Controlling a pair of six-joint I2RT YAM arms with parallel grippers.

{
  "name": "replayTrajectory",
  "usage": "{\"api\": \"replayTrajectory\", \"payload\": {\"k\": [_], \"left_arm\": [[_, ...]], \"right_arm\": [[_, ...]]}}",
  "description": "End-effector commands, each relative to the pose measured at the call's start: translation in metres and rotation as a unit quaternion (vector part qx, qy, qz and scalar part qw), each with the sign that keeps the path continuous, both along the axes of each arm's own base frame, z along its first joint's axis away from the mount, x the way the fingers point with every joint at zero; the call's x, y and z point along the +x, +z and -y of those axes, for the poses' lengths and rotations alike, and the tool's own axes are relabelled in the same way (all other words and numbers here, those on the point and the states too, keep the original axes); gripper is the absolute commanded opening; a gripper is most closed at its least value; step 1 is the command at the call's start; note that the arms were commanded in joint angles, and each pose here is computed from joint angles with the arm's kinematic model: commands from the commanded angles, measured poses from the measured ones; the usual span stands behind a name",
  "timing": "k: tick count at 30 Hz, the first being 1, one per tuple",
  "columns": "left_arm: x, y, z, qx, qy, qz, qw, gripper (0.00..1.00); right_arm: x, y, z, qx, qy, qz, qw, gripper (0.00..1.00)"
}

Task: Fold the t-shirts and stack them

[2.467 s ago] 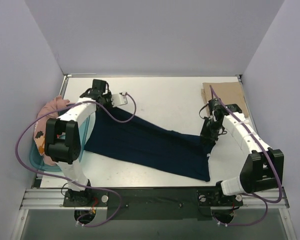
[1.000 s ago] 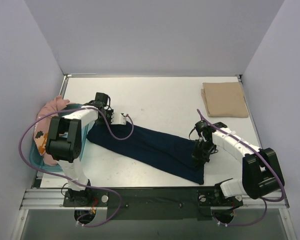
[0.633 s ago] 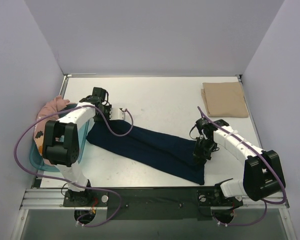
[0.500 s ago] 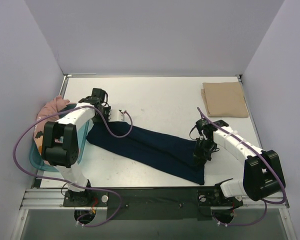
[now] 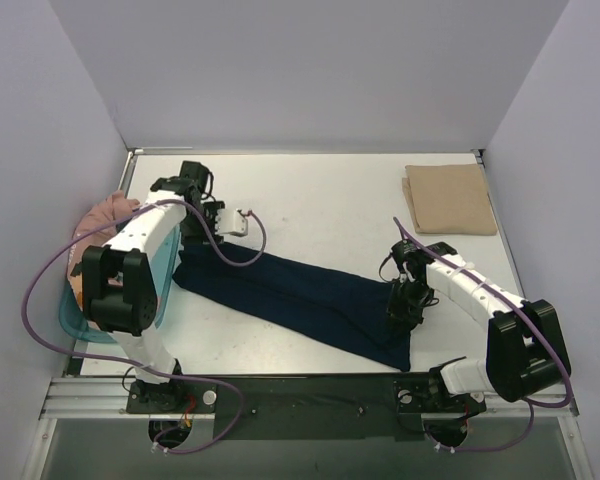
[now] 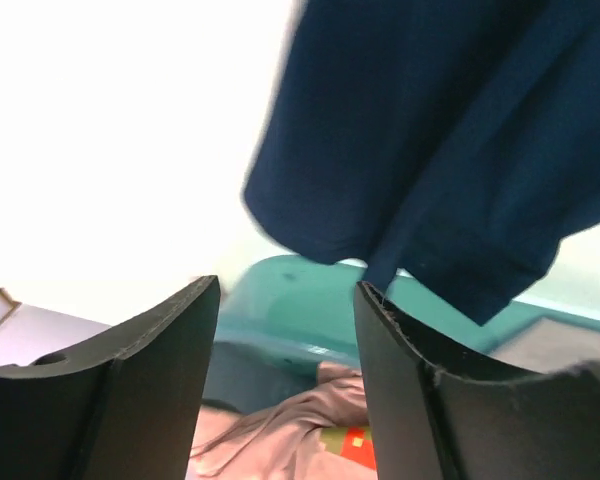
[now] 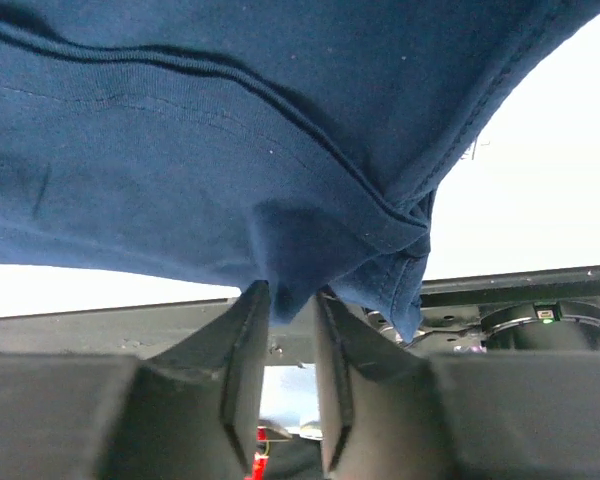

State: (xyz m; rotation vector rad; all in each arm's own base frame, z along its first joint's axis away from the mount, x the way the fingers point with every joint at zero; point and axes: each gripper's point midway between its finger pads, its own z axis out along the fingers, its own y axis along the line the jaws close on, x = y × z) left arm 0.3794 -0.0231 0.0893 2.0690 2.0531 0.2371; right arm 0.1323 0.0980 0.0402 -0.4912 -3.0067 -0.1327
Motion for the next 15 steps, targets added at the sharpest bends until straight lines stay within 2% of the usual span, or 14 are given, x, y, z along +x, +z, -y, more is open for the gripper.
{"api": "replayTrajectory", "payload": {"k": [1,2,3,7,8,9,10,12,15], "left_arm": [[-0.004,0.04,0.051,-0.109,0.043,-0.024,0.993,0.59],[0.001,0.043,0.057,-0.115,0.049,-0.014,0.992,0.48],[0.002,0.04,0.059,-0.121,0.068,-0.017,0.99,0.44],[0.003,0.022,0.064,-0.137,0.095,-0.019,0.986,0.41],[0.011,0.019,0.066,-0.14,0.099,0.0,0.985,0.41],[0.007,0.008,0.064,-0.136,0.106,-0.008,0.985,0.41],[0.014,0.003,0.062,-0.13,0.111,0.005,0.985,0.41],[0.015,-0.012,0.053,-0.111,0.128,0.005,0.986,0.4],[0.004,-0.022,0.045,-0.095,0.129,-0.017,0.987,0.41]], "right_arm": [[-0.016,0.007,0.001,-0.001,0.008,-0.022,1.0,0.29],[-0.015,0.011,0.0,0.001,0.009,-0.018,1.0,0.32],[-0.018,0.016,0.003,-0.003,0.011,-0.021,1.0,0.38],[-0.01,0.04,0.024,-0.06,0.022,0.013,0.998,0.51],[-0.001,0.047,0.025,-0.063,0.022,0.03,0.997,0.52],[0.006,0.05,0.029,-0.072,0.014,0.039,0.997,0.52],[0.013,0.053,0.031,-0.071,0.013,0.047,0.996,0.48],[0.027,0.053,0.032,-0.062,0.0,0.059,0.996,0.42],[0.042,0.049,0.03,-0.051,-0.006,0.071,0.996,0.42]]}}
